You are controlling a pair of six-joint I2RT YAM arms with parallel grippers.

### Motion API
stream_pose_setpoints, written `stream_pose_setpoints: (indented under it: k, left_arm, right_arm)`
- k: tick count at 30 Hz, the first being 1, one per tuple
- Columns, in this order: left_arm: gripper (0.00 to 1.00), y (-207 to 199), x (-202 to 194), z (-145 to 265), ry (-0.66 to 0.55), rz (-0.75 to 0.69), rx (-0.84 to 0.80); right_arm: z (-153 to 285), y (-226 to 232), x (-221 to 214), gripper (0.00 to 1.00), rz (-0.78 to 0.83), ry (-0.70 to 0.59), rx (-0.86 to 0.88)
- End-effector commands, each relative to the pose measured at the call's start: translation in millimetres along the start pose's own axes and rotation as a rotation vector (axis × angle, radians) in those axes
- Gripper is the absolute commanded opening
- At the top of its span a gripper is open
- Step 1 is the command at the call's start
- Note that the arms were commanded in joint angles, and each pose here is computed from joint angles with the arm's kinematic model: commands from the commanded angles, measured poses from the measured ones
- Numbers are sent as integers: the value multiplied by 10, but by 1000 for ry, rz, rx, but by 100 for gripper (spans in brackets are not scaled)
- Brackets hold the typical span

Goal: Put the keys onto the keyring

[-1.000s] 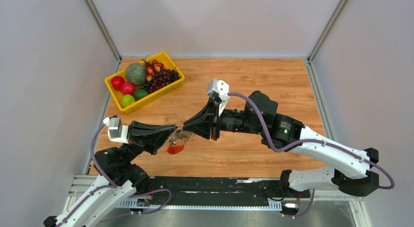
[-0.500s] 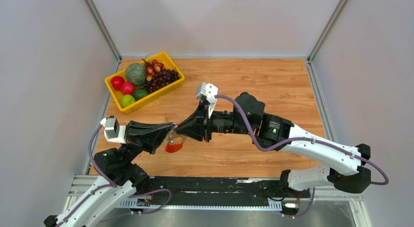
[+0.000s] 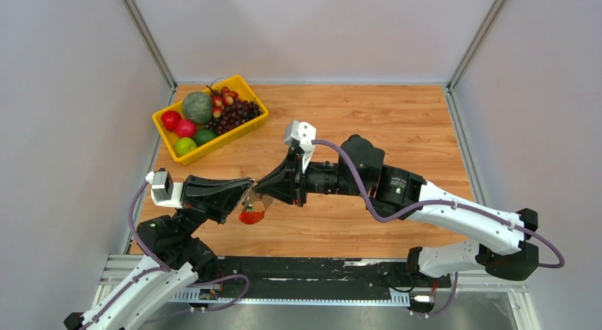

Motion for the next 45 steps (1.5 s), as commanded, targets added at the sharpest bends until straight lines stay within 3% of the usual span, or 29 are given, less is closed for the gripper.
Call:
stream_pose_setpoints:
  k: [1,11,26,30,37,45]
  left_arm:
    - [0,-52,48,-26,-31,9,-31]
    - [0,-19,-1,23,-37,43,-19]
    - [3,69,-115,71,61,71,65]
    - [12,53,-129,76,106,73,71]
    - [43,53,-156,97,198,69,117]
    - [60,-19,-109,149,272,21,141]
  right_arm:
    - [-46,22,158,14,37,-72,11]
    - [-116,-15,125,0,57,-68,-7]
    - [18,17,105,0,90,-64,-1]
    - [129,32,104,0,94,-56,-10]
    - [328,47,57,0,92,-31,-40]
    - [452,90,-4,0,59,26,-30]
Point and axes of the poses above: each gripper's point midway between its finger pads, its own z axis back along the fingers, its own y axis along the line the jaws close on, x = y × z, the point moved 9 cm from there along z, back along the fingers, and after that the axes turned 9 degrees about z, right-handed, at the moved point
